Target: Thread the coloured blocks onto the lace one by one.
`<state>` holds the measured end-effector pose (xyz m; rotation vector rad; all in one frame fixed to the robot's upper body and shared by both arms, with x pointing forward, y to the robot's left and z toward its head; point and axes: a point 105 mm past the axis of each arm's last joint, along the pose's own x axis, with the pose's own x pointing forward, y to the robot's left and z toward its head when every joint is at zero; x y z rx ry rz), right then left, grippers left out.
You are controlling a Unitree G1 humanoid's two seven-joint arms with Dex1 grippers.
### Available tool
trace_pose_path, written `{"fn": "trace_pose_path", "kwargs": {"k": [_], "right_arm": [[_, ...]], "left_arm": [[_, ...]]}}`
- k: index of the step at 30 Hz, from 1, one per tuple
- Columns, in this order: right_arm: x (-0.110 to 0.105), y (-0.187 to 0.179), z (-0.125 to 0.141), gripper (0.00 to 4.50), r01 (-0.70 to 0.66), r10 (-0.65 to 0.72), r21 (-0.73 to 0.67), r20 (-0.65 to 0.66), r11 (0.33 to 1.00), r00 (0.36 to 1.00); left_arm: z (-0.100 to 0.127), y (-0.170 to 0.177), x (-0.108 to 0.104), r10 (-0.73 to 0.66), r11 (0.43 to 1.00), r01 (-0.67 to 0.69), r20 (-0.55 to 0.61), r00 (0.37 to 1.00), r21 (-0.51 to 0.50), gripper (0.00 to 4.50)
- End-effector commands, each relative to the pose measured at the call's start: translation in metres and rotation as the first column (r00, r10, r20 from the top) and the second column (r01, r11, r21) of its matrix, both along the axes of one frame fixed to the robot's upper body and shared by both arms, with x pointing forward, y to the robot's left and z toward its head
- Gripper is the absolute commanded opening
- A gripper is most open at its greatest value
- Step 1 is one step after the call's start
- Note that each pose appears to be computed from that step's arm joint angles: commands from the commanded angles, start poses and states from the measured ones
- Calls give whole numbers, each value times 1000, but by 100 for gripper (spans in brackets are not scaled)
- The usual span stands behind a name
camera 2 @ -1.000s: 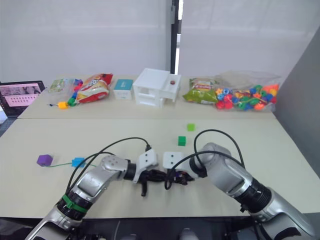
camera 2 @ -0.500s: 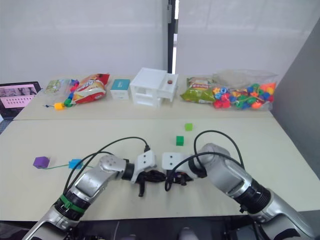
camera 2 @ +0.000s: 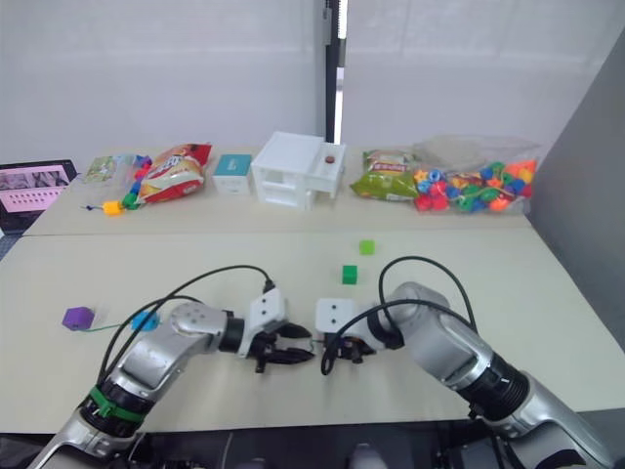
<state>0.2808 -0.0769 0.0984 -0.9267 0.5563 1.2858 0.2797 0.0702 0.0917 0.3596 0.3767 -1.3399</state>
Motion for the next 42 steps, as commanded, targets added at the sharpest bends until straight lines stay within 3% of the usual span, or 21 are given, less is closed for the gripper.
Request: {"fn": "trace_pose_path", "kwargs": {"k": [1,13,22,29,42], "right_arm": [[-7,-2,-20,136,11,-13,-22,-72,1000,997],[-11,-7,-20,136,29,-28,8,-69,1000,997],[-16,-7,-19,136,33,-32,11,-77,999,997],[-15,-7,-17,136,39,-38,12,-74,999,997],[-16,1,-14,136,22,-19,37,-60,999,998]], "left_arm": [[11,5,-2,-9,1000,10,34,999,-26,224],[2,-5,-12,-18,998,19,27,999,-53,224],[-3,-18,-6,28,996,-25,35,999,-83,224],[-1,-20,-4,21,996,-18,37,999,-89,2],[-3,-34,-6,-70,997,73,65,995,-34,2]]}}
